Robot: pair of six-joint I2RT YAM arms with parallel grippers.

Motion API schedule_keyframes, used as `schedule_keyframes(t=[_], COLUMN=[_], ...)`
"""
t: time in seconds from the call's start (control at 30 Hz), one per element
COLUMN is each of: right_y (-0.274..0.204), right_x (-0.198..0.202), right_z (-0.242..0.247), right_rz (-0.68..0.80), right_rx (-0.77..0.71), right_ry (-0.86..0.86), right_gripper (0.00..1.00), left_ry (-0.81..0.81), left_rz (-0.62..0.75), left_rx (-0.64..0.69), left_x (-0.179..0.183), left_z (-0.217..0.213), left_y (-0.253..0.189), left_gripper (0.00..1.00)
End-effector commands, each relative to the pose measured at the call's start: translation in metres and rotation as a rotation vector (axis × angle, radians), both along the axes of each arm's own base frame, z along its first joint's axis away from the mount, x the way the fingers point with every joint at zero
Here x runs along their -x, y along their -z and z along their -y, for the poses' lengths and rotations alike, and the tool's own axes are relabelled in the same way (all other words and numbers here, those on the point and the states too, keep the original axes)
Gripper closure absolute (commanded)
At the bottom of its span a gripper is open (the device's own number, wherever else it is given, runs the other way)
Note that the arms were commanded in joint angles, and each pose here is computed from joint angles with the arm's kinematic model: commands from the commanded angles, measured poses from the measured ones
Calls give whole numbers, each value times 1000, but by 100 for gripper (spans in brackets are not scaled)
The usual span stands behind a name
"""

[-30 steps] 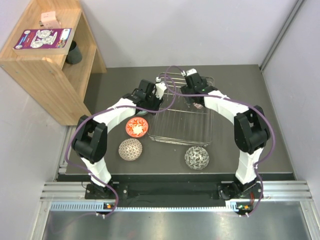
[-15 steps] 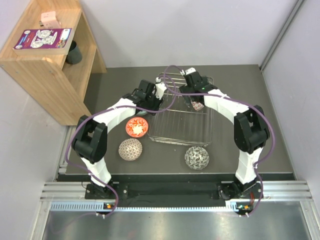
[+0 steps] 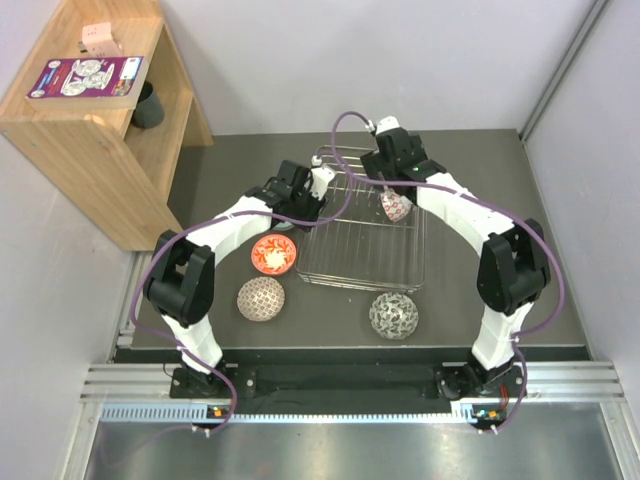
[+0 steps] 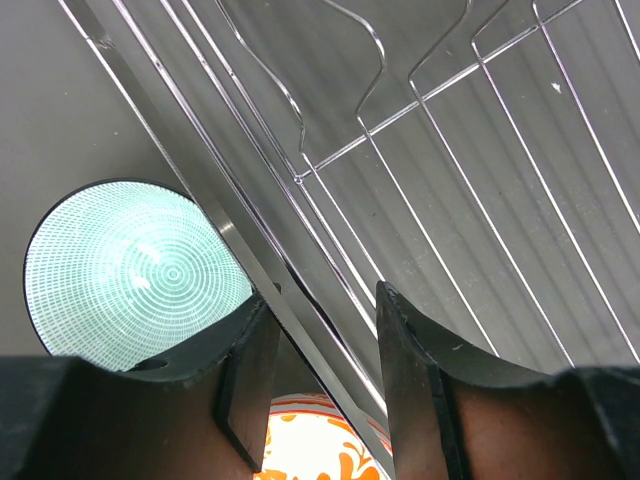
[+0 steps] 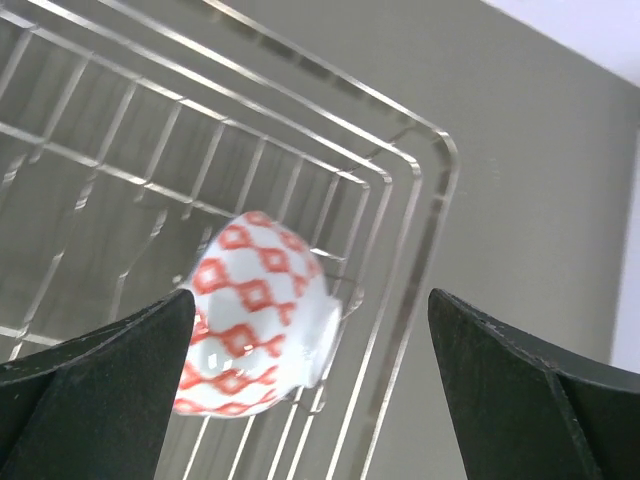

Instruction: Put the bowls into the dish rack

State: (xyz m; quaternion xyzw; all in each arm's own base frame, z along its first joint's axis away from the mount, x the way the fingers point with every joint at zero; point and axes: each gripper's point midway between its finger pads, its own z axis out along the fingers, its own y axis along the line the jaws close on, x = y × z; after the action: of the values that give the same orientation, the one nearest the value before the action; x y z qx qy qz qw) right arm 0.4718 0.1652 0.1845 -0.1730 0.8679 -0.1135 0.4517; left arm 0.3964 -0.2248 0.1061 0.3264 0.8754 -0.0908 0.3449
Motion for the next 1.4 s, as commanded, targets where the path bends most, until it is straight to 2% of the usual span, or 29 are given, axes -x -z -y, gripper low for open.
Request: schedule_keyframes(t=[0.0,0.17,0.37,0.53,0.67,0.87,0.9,1.0,1.03,1.1,1.23,1.37], right_y=[-55,-52,-24,13,38,40,39,35,35,34,33,13], right_x=[-17,-38,-51,-62,-69,-85,-88,-95,-97,-99,-102,-96], right_z=[41,110,159,155,137,109,105,88,82,74,71,102], right_rz=[179,188,110,24,-38,-46,-42,-41,-41,-41,-29,30], right_rx=[35,56,69,84,35,-34,-39,-59,-68,-78,-63,-22], right_ry=[184,369,446,403,333,250,235,179,162,140,152,265], right_gripper=[0,0,0,0,0,2,2,2,2,2,2,1], left_ry=[33,40,42,59,68,78,80,80,80,78,61,26], left_rz=[6,1,0,0,-3,-6,-6,-2,2,7,41,107], left_rx=[40,48,51,55,55,59,62,62,61,60,28,-2], left_x=[6,8,8,11,13,16,16,15,15,13,7,-7], left_z=[11,13,13,15,14,15,16,15,15,15,8,1], left_y=[-14,-16,-16,-19,-20,-22,-22,-24,-25,-27,-28,-44], left_gripper=[52,52,52,49,48,44,43,30,19,2,1,1])
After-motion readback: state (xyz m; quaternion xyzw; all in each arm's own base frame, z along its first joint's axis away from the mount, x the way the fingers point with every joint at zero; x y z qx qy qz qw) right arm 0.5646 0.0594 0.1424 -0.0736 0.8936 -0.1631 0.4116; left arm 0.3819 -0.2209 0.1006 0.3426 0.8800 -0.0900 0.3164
